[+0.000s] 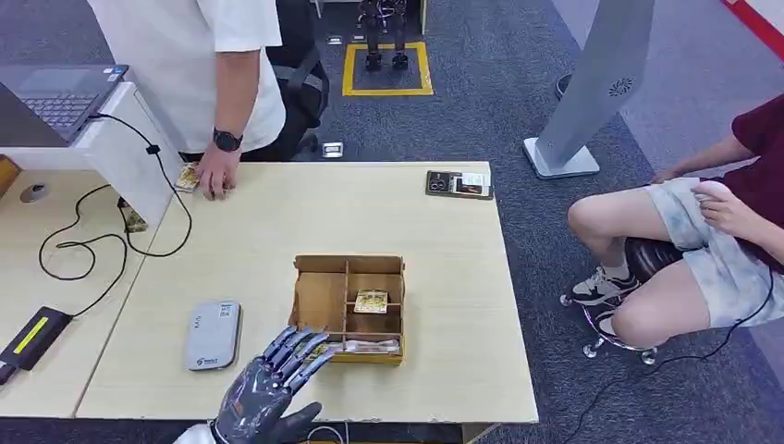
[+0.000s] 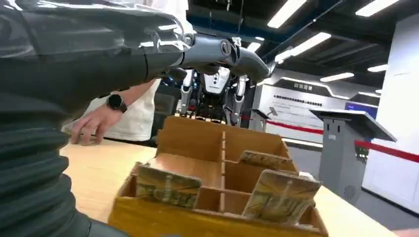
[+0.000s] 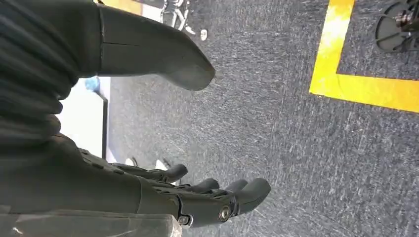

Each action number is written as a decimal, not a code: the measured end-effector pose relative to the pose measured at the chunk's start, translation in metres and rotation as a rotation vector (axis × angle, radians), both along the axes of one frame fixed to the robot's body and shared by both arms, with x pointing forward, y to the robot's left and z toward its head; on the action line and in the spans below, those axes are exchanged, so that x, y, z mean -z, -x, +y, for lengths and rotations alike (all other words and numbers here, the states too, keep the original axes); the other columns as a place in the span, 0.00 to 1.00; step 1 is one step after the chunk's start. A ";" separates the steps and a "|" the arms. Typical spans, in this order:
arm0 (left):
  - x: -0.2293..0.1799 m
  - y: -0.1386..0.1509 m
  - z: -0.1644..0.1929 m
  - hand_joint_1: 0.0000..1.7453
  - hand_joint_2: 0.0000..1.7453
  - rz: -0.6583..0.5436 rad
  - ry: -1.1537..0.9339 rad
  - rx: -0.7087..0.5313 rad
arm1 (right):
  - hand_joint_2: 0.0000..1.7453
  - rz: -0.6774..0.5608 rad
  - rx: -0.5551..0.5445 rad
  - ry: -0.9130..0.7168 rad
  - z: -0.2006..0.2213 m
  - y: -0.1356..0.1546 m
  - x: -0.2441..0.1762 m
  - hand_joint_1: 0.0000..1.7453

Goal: Pass the card to the sensor for recognition and then transmit it.

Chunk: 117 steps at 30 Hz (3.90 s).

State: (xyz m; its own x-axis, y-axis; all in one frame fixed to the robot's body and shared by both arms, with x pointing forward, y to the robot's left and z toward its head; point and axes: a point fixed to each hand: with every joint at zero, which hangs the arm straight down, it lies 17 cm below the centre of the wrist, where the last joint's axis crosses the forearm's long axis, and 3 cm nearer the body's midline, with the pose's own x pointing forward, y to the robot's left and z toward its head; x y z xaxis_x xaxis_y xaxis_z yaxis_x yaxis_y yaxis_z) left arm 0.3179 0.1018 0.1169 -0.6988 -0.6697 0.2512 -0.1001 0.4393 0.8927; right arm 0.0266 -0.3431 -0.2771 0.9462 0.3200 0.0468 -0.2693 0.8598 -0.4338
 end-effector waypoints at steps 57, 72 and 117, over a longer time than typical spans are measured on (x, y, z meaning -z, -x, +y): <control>0.052 -0.072 -0.004 0.00 1.00 0.119 -0.364 -0.338 | 1.00 0.018 0.011 0.012 -0.002 0.001 0.000 0.00; -0.005 -0.045 -0.021 0.00 1.00 -0.006 -0.079 -0.352 | 1.00 0.019 0.023 0.020 0.001 0.005 -0.001 0.00; 0.006 -0.058 0.007 0.00 1.00 0.019 -0.159 -0.445 | 1.00 0.015 0.015 0.022 0.001 0.005 -0.001 0.00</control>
State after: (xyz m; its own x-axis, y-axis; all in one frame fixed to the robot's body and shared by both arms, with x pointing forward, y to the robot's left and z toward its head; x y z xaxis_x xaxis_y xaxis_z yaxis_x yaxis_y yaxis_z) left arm 0.3759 0.1086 0.1112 -0.3313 -0.9344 0.1312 -0.2304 0.2150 0.9490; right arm 0.0220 -0.3417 -0.2763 0.9516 0.3062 0.0252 -0.2629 0.8541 -0.4488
